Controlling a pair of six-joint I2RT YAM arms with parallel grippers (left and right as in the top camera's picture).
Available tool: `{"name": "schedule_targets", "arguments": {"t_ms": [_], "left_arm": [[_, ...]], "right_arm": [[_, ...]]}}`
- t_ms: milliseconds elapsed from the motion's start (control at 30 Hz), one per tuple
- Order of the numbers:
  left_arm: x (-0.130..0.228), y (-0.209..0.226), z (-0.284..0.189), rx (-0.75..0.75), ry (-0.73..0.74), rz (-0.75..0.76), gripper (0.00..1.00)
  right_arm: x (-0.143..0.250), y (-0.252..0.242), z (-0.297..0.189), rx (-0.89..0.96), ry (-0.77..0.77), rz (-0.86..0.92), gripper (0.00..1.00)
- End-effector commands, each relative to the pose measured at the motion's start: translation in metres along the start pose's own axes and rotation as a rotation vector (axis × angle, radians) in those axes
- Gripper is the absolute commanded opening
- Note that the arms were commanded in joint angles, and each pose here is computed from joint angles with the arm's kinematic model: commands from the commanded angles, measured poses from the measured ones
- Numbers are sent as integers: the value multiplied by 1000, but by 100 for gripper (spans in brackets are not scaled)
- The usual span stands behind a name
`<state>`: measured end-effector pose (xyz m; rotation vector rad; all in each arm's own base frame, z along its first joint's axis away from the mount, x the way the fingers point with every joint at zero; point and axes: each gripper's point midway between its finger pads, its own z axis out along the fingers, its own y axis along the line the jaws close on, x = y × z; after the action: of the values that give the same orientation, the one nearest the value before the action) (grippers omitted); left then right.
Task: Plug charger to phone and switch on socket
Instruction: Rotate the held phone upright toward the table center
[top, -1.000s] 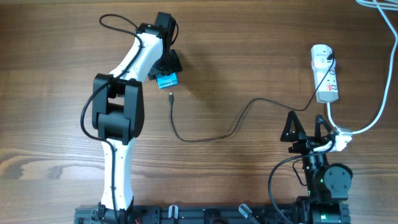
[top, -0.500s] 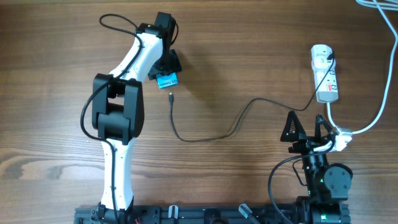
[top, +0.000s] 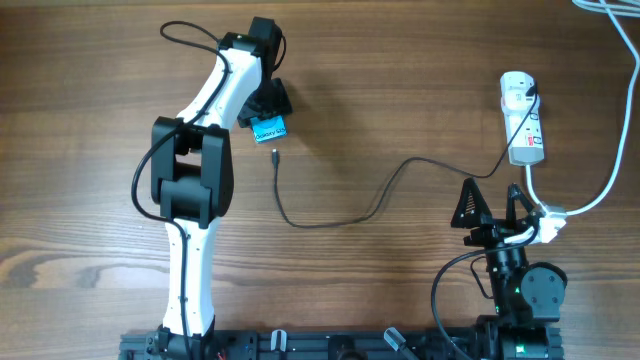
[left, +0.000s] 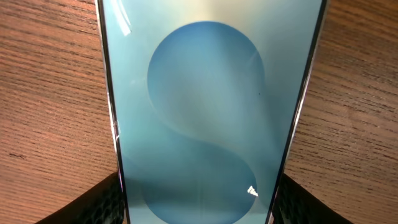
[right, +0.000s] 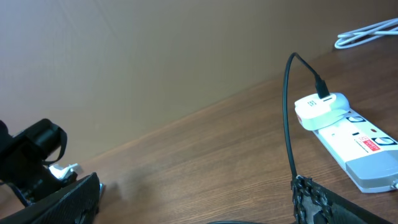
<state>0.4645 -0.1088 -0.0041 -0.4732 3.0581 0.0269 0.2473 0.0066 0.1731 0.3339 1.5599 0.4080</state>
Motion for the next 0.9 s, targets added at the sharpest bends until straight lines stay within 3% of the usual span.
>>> {"name": "schedule_targets", "arguments": {"t_ms": [0,500,867], "left_arm": [[36,28,52,-140,186,11,4],[12,15,-49,-83,106,-2,4],[27,-6,-83,73,150,-13,4]], "right_arm": [[-2,1,-1,-3,-13,2,100],[-2,1,-1,-3,-13,2,100],[-2,1,-1,-4,-13,2,100]]}}
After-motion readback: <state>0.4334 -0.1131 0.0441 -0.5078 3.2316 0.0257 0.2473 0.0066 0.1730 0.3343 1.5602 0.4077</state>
